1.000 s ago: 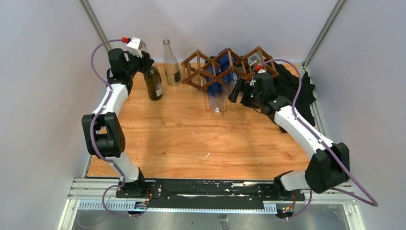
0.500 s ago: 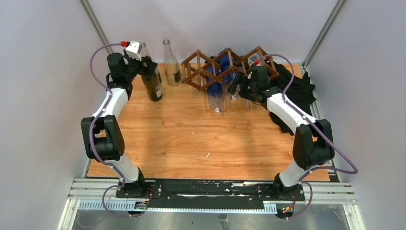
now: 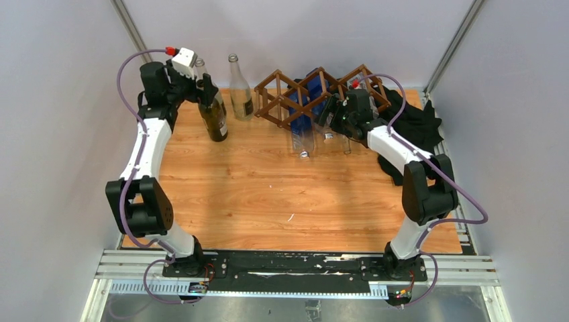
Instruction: Take the wine bottle off the wine rack
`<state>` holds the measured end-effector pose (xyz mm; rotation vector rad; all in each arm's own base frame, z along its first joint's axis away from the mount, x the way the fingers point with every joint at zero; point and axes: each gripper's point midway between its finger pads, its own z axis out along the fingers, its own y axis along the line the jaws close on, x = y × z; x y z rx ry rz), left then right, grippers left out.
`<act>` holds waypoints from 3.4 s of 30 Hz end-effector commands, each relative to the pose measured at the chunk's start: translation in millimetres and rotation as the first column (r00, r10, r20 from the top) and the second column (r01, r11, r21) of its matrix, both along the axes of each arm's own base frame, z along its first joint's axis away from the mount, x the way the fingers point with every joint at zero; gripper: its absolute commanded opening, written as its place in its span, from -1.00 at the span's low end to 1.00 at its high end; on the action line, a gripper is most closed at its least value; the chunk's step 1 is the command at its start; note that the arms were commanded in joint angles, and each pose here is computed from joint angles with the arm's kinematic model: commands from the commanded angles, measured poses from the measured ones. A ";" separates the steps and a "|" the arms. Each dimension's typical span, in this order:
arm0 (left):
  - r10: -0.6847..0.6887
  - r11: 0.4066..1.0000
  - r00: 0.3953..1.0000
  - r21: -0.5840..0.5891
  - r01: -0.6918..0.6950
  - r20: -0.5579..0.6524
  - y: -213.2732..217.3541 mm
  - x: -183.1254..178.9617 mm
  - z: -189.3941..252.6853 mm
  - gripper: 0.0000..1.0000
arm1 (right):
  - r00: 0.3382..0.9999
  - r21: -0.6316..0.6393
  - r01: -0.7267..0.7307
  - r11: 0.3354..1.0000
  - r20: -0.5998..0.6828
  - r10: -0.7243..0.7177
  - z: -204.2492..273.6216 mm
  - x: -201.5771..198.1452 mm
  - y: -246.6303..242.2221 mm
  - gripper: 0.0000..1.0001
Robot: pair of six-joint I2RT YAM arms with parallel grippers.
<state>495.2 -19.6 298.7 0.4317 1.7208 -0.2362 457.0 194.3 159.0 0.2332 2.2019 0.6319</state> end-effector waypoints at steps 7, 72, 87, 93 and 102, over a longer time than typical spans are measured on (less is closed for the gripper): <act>-0.335 0.942 0.937 -0.001 0.336 -0.100 -52.0 -106.2 19.9 1.00 | 0.999 0.105 -0.003 0.994 0.035 0.000 9.5 11.0 8.1 0.36; -0.847 0.317 0.519 0.671 0.671 -0.119 -185.9 -272.0 -36.6 1.00 | 0.922 0.224 -0.386 0.895 0.072 0.379 165.9 -246.6 8.8 -1.00; -0.863 0.277 0.480 0.648 0.709 -0.157 -214.3 -289.4 -48.6 1.00 | 0.776 0.226 -0.627 0.746 0.092 0.624 175.6 -250.3 121.7 -1.00; -0.836 0.323 0.530 0.655 0.683 -0.140 -213.4 -284.1 -58.1 1.00 | 0.721 0.226 -0.688 0.690 0.100 0.686 179.1 -254.3 154.2 -1.00; -0.813 0.360 0.574 0.687 0.631 -0.101 -213.8 -269.9 -58.9 0.86 | 0.663 0.242 -0.740 0.627 0.107 0.741 182.3 -265.2 183.3 -1.00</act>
